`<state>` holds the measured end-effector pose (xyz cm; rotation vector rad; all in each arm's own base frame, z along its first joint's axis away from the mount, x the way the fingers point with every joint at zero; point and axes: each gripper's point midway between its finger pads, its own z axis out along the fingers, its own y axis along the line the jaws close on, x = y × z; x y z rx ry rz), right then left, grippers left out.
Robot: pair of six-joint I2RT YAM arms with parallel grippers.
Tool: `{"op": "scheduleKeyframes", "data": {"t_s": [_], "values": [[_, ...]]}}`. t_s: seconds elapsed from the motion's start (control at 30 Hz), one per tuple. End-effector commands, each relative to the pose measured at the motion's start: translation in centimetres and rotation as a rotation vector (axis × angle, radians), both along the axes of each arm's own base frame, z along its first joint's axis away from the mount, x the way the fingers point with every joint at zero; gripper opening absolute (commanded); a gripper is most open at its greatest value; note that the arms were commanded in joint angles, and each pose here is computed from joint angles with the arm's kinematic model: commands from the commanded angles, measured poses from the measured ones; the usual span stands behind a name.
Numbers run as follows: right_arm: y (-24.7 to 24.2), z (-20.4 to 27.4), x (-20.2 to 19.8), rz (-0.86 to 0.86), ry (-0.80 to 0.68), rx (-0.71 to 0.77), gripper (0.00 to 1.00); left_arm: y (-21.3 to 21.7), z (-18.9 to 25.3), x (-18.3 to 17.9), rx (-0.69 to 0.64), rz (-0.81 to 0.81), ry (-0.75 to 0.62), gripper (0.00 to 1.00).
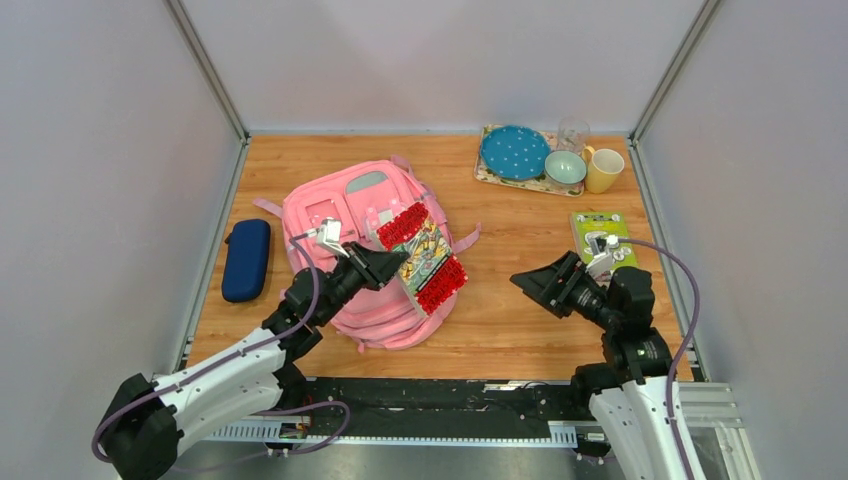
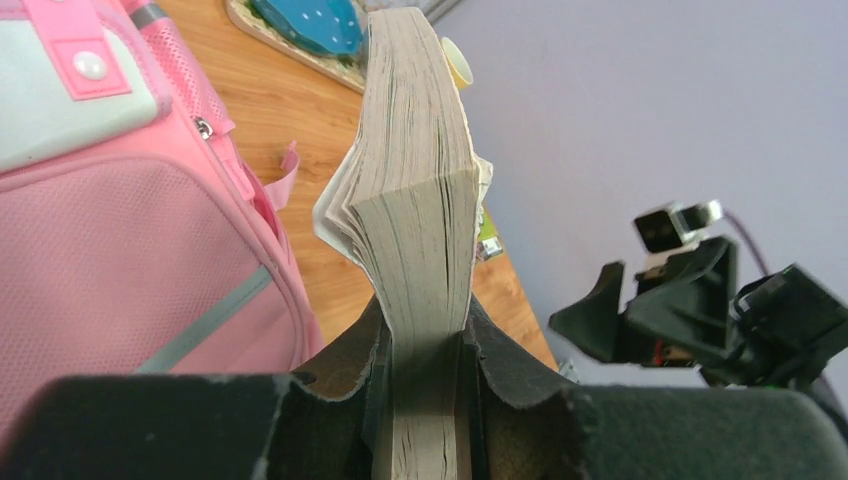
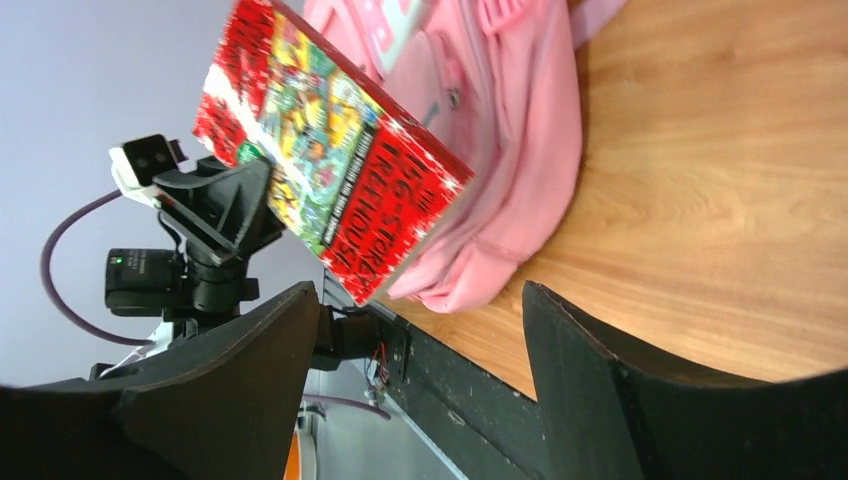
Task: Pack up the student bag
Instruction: Pick up the book from the center of the board.
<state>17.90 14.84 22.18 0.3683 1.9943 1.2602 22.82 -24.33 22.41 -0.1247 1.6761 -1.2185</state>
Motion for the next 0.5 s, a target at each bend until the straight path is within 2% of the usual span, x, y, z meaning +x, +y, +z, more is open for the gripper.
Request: {"op": "scheduleKeyframes", "data": {"t_s": [0.0, 0.17, 0.4, 0.47], "values": [[1.3, -0.6, -0.3, 0.023, 0.026, 0.073, 0.79, 0.8, 5.1, 0.4, -0.245, 0.048, -0.076, 0.0], [2.2, -1.0, 0.4, -0.009, 0.042, 0.095, 0.8, -0.3, 7.0, -0.7, -0.366, -0.048, -0.085, 0.0], [6.5, -2.0, 0.7, 0.058, 0.073, 0.154, 0.81, -0.8, 7.9, -1.2, -0.414, -0.095, -0.088, 0.0], [7.5, -0.4, 1.1, 0.075, 0.018, 0.19, 0.82, -0.7, 8.1, -1.3, -0.439, -0.099, -0.092, 0.0]]}}
